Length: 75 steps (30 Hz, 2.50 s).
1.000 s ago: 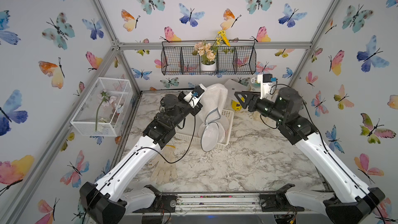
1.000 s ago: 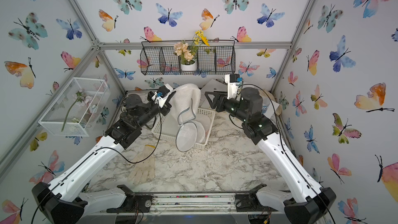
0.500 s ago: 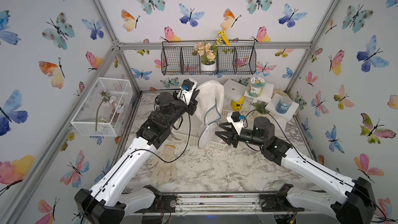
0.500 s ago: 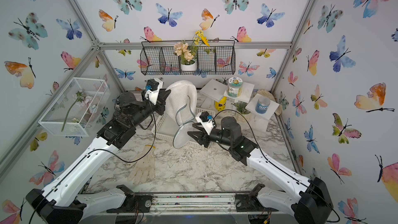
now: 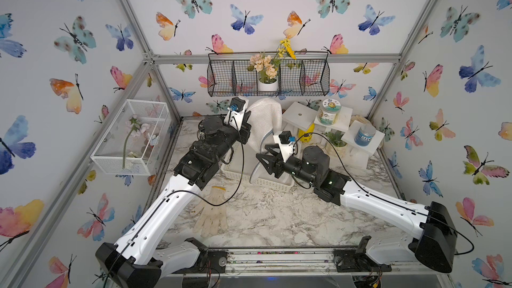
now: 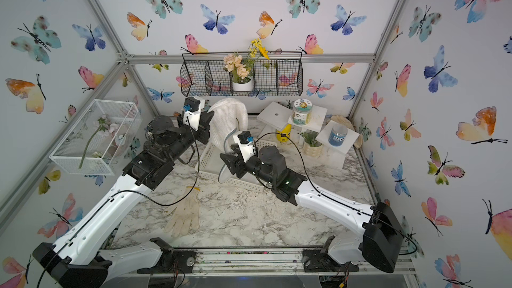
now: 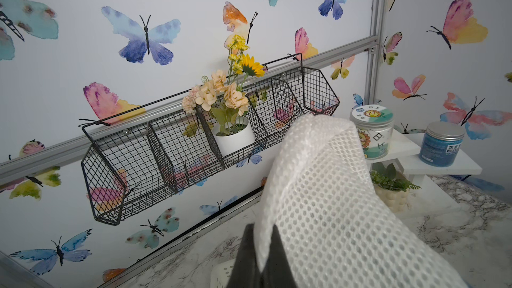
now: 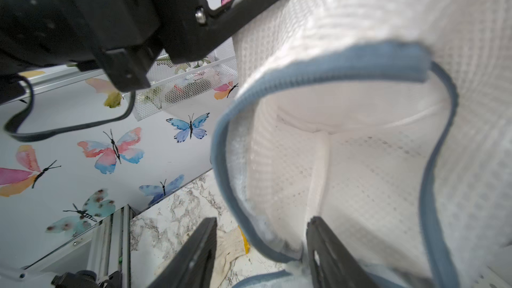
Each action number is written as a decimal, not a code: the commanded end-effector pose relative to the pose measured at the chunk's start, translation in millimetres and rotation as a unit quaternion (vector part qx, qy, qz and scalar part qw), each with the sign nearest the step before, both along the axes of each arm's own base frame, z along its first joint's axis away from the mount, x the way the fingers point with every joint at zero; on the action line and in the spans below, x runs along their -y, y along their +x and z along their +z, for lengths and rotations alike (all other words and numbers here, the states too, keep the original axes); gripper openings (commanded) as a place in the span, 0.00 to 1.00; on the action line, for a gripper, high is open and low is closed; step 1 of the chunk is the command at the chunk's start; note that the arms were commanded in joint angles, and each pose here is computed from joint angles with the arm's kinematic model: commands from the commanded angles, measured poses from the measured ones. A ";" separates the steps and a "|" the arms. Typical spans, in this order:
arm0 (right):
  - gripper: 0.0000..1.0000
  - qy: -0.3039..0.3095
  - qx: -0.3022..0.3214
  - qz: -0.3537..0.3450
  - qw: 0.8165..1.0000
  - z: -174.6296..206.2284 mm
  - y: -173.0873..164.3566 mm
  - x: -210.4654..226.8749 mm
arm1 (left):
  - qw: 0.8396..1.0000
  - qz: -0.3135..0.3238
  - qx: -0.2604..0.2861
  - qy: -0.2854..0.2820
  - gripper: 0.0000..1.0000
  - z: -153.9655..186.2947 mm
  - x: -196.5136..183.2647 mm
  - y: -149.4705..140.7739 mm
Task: Turn the laundry bag inside out
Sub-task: Turn over the laundry bag.
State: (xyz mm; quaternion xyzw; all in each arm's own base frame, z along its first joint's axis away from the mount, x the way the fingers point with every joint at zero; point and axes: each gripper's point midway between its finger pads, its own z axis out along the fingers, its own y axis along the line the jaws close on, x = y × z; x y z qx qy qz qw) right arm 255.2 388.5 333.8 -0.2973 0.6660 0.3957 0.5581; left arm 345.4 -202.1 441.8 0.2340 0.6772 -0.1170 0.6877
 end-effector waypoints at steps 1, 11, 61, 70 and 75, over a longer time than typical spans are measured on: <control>0.48 0.021 0.002 -0.045 0.999 11.5 15.7 -2.7 | 1.000 0.016 0.004 -0.012 0.00 8.0 -5.5 3.2; 0.02 0.031 -0.049 -0.044 0.997 0.4 14.7 -3.2 | 0.999 0.022 -0.011 -0.030 0.16 0.7 -5.2 8.2; 0.02 0.106 -0.099 0.296 0.944 57.9 -14.3 44.6 | 0.966 -0.241 -0.085 -0.045 0.71 -147.5 49.9 -108.2; 0.02 0.114 -0.097 0.313 0.938 63.2 -24.6 48.6 | 0.981 -0.170 -0.017 -0.092 0.78 -122.6 31.8 -89.3; 0.02 0.115 -0.102 0.320 0.935 61.7 -27.9 49.3 | 0.982 -0.167 -0.004 -0.088 0.66 -125.5 33.9 -84.4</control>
